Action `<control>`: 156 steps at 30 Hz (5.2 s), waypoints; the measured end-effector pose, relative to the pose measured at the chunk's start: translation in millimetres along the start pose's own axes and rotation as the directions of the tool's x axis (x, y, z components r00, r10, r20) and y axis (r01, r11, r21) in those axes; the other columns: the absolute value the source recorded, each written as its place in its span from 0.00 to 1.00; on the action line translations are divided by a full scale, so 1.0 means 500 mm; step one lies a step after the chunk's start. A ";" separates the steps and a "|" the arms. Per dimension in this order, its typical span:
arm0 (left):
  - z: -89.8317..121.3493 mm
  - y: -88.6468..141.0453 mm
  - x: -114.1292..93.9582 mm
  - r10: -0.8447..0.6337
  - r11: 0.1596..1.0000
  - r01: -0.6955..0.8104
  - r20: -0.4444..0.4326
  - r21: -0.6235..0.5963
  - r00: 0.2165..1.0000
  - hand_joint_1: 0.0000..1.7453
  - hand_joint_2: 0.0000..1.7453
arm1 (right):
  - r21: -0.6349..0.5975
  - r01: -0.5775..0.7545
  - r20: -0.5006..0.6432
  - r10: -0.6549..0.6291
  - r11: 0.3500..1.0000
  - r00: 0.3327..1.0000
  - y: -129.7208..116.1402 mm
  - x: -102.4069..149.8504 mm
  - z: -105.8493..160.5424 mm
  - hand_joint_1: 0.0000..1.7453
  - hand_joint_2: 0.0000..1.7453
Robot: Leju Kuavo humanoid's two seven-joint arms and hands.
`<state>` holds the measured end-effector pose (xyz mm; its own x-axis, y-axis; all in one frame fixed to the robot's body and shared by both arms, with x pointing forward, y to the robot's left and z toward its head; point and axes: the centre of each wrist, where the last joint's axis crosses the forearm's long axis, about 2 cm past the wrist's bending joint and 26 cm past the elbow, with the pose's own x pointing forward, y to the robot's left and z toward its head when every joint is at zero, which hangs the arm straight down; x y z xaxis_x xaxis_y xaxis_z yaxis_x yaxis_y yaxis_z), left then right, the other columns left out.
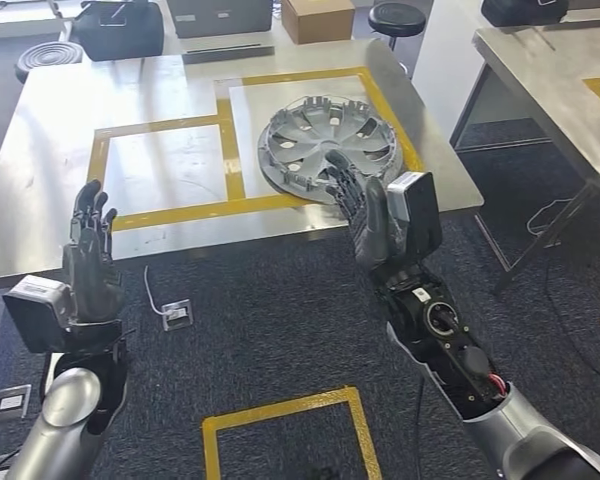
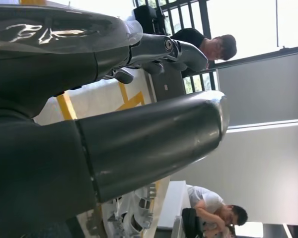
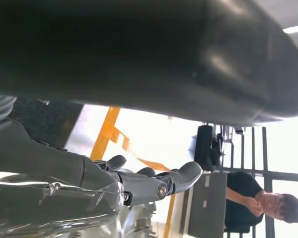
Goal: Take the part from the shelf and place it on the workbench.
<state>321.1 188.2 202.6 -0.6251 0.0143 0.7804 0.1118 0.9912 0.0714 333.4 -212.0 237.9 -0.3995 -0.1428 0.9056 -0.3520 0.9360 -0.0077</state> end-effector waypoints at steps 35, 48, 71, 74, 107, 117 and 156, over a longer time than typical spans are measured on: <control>0.003 0.001 0.006 -0.014 1.000 0.015 -0.014 0.010 1.000 0.00 0.00 | 0.022 -0.017 -0.001 0.017 1.000 1.000 -0.002 0.000 -0.005 0.00 0.00; -0.005 0.000 0.010 0.000 1.000 0.000 0.008 0.005 1.000 0.00 0.00 | 0.018 -0.040 -0.019 0.040 0.999 0.999 -0.005 -0.002 -0.001 0.00 0.00; 0.002 0.003 0.008 -0.006 1.000 0.007 -0.005 0.029 1.000 0.00 0.00 | 0.024 -0.076 -0.022 0.076 0.997 0.997 -0.003 -0.009 0.004 0.00 0.00; 0.002 0.005 0.009 -0.009 1.000 0.009 -0.006 0.030 1.000 0.00 0.00 | 0.025 -0.075 -0.019 0.076 0.997 0.997 -0.003 -0.008 0.002 0.00 0.00; 0.002 0.006 0.015 -0.013 0.999 0.014 -0.017 0.046 1.000 0.00 0.00 | 0.023 -0.076 -0.038 0.077 0.997 0.996 0.002 -0.009 0.013 0.00 0.00; -0.002 0.008 0.022 -0.018 0.999 0.019 -0.004 0.048 1.000 0.00 0.00 | 0.026 -0.076 -0.030 0.077 0.997 0.997 0.003 -0.005 0.012 0.00 0.00; 0.004 0.013 0.028 -0.027 0.999 0.028 -0.013 0.047 1.000 0.00 0.00 | 0.029 -0.076 -0.033 0.077 0.997 0.996 0.005 0.001 0.011 0.00 0.00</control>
<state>311.5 195.3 212.7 -0.6181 -0.0143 0.7860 0.0579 0.9963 0.0637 327.6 -211.7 236.2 -0.3971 -0.0594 0.9158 -0.3447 0.9345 -0.0888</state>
